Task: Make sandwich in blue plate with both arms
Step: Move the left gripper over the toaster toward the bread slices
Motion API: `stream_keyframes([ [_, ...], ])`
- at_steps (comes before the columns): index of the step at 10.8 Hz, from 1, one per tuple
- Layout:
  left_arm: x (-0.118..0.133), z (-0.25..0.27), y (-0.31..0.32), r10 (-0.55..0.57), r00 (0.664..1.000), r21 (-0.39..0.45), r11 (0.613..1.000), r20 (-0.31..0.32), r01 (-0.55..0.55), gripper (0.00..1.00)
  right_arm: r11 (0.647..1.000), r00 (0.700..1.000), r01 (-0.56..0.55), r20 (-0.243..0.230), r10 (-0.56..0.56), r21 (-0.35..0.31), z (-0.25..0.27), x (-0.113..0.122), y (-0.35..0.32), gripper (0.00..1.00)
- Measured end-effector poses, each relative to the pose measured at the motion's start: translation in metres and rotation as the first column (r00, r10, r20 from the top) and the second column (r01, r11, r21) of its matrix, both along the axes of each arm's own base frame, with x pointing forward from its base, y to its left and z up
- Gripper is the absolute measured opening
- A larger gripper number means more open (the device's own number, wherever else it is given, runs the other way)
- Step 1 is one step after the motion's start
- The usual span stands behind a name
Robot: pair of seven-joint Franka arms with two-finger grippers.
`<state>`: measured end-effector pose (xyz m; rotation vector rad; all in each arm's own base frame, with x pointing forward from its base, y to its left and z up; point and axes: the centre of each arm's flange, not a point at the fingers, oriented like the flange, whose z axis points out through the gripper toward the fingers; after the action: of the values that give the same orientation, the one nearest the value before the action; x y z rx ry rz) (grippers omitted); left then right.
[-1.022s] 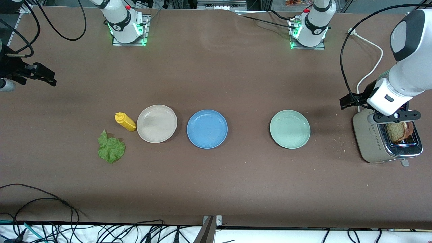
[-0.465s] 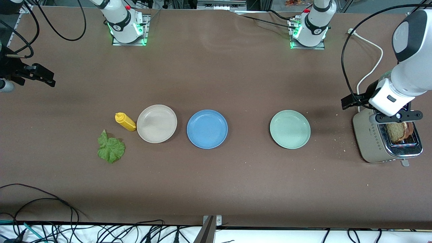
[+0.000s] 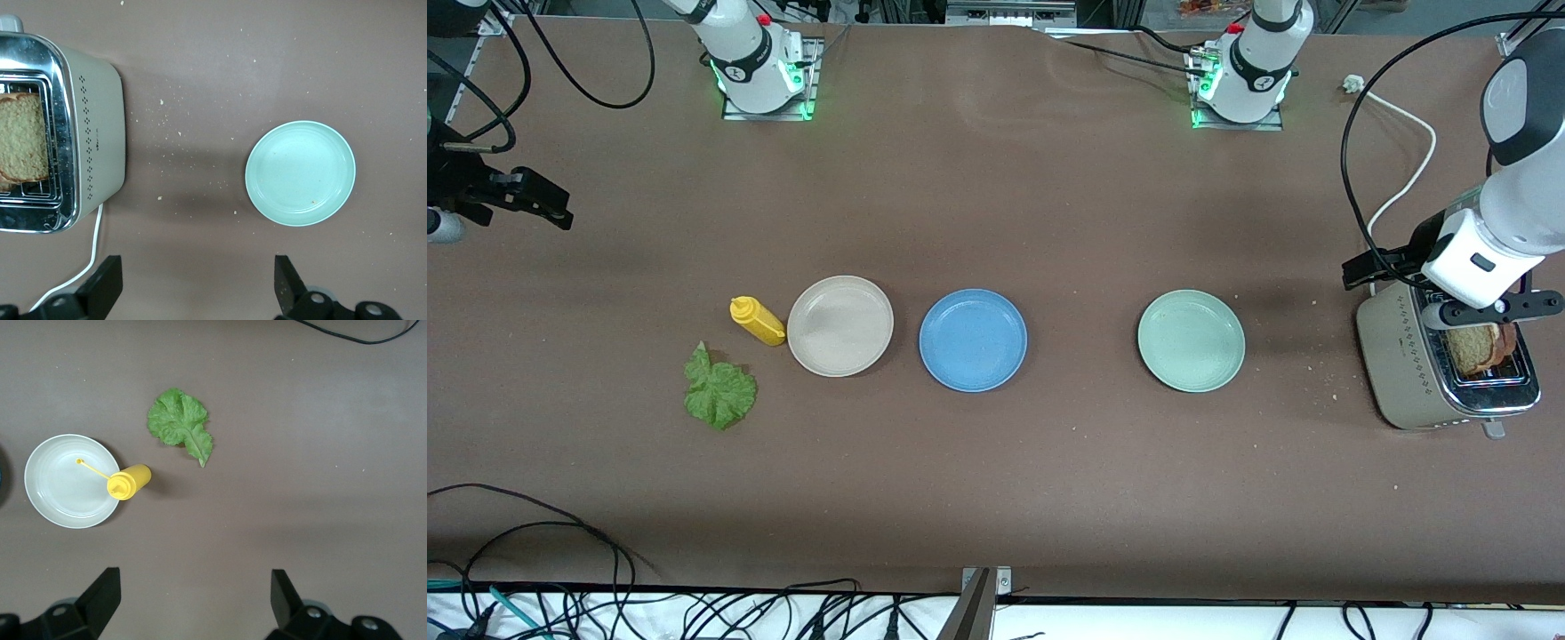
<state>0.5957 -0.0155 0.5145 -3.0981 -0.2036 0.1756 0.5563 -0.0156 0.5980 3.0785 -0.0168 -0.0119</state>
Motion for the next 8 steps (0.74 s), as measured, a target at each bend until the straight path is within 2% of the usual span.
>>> stream_keyframes([
  [8,-0.002,-0.001,0.021,0.035,0.999,0.001,0.999,-0.017,-0.035,1.0,1.0,1.0,0.0,0.001,0.0,-0.001,0.0,0.0,0.0,1.0],
])
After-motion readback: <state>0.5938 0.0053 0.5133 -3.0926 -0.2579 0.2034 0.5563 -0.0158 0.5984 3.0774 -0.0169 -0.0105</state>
